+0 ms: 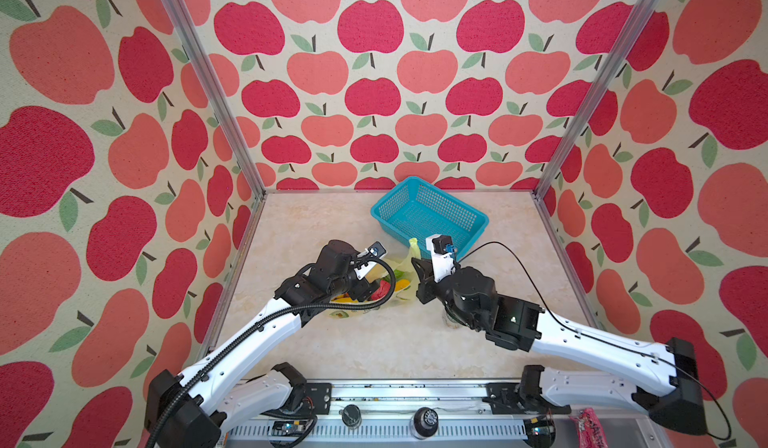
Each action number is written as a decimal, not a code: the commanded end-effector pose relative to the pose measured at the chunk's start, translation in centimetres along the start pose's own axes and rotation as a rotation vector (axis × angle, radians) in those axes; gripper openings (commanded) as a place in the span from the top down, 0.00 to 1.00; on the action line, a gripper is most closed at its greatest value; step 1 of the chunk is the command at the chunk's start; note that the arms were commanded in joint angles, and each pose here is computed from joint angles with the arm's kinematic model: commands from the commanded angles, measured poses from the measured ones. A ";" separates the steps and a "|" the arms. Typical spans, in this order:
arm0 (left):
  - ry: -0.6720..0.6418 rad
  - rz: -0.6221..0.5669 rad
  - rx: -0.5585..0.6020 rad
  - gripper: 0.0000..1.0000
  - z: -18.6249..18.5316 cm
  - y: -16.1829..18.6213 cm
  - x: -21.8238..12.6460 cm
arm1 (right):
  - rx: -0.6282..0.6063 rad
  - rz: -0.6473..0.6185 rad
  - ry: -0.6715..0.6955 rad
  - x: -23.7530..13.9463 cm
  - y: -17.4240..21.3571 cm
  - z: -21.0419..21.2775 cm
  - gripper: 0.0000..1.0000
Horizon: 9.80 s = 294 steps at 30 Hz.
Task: Untie the knot of the plastic bag and take out the fruit
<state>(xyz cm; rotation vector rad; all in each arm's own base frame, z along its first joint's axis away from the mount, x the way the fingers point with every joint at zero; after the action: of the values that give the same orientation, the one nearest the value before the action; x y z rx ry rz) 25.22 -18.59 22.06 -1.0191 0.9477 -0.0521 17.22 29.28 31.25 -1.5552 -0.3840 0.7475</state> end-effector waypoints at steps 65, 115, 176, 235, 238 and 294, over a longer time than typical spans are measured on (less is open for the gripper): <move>-0.315 -0.114 -0.365 1.00 8.4 -6.4 -0.3 | -0.150 0.081 -0.294 0.3 3.2 4.1 0.01; -0.608 -0.356 -1.131 1.00 16.9 0.9 -10.1 | -0.328 0.092 0.136 16.2 1.5 1.2 1.00; -0.125 -0.179 -0.956 1.00 12.0 -3.5 -3.2 | -0.316 0.009 0.250 2.1 2.0 -3.7 0.10; -0.078 -0.169 -0.849 1.00 9.9 -4.7 -3.1 | -0.488 0.132 0.455 2.7 -3.0 -4.6 0.08; -0.078 -0.149 -0.851 1.00 9.9 -4.8 -2.7 | -0.502 0.150 0.378 1.0 -3.2 -4.2 0.01; -0.113 -0.186 -0.809 1.00 9.5 -5.0 -3.4 | -0.298 0.427 -0.242 14.9 13.9 7.4 0.42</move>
<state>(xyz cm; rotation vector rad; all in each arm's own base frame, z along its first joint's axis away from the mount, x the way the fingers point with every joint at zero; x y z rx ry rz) 31.78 -13.21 28.18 -1.8330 0.8048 0.3098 20.24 41.40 14.91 -1.9271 -0.3695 1.2452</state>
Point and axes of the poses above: each gripper's point midway between its finger pads, its own x axis out along the fingers, its own z axis along the line the jaws close on, y = z × x, the point moved 4 cm from there along -x, back along the fingers, and after that the axes turned 10 degrees about -x, right-handed, at the moved point
